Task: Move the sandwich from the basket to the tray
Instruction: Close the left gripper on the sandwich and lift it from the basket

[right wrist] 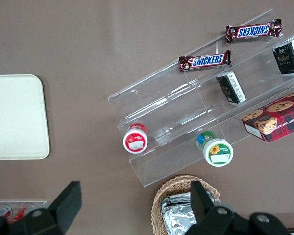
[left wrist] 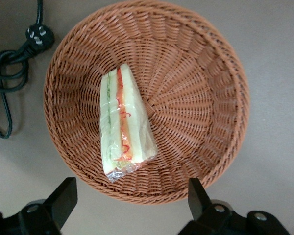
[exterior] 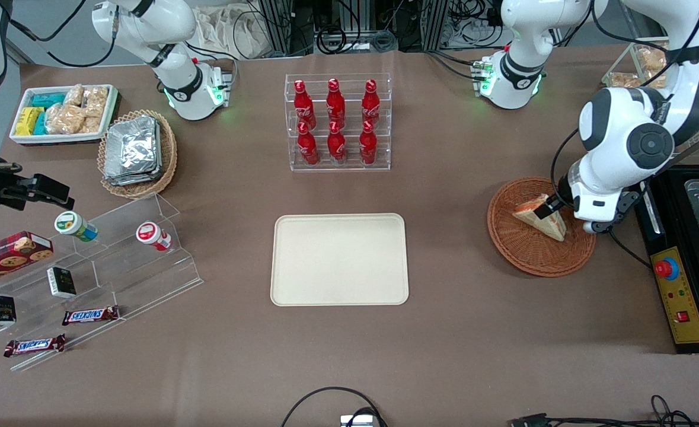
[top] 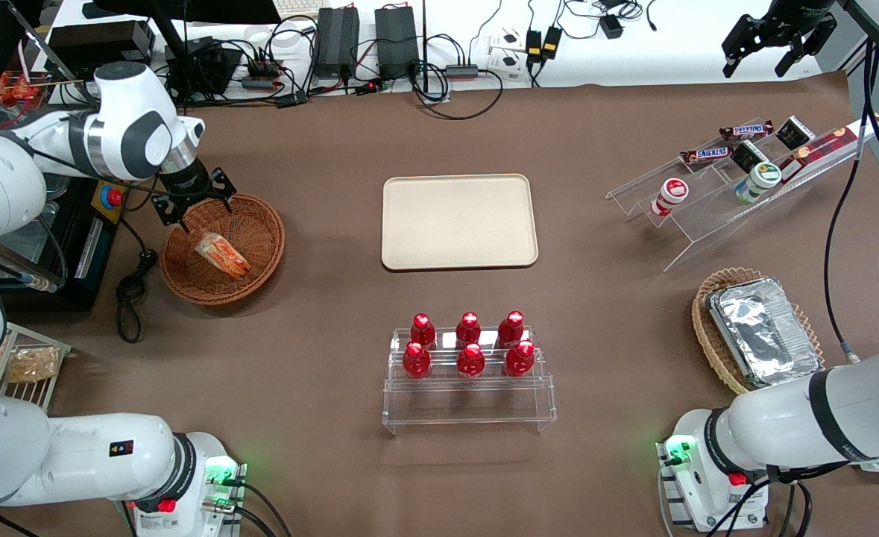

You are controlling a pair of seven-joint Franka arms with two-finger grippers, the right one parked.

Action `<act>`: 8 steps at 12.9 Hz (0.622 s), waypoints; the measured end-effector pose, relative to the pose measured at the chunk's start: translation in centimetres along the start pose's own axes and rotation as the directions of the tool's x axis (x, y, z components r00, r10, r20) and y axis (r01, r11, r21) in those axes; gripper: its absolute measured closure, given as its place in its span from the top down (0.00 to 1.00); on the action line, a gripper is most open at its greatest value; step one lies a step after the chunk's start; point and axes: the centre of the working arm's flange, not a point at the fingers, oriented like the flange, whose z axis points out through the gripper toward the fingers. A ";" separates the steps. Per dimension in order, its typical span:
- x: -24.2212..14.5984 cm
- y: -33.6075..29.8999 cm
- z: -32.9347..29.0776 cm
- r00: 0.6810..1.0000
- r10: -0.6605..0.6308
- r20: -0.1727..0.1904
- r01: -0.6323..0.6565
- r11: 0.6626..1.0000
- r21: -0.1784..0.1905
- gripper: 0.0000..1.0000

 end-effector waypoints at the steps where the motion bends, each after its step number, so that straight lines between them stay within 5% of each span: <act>1: -0.1 -0.3 0.8 1.000 -0.012 -0.005 0.012 1.000 -0.006 1.00; 8: 2.0 -3.3 6.1 0.988 -0.153 0.019 0.153 0.988 -0.017 1.00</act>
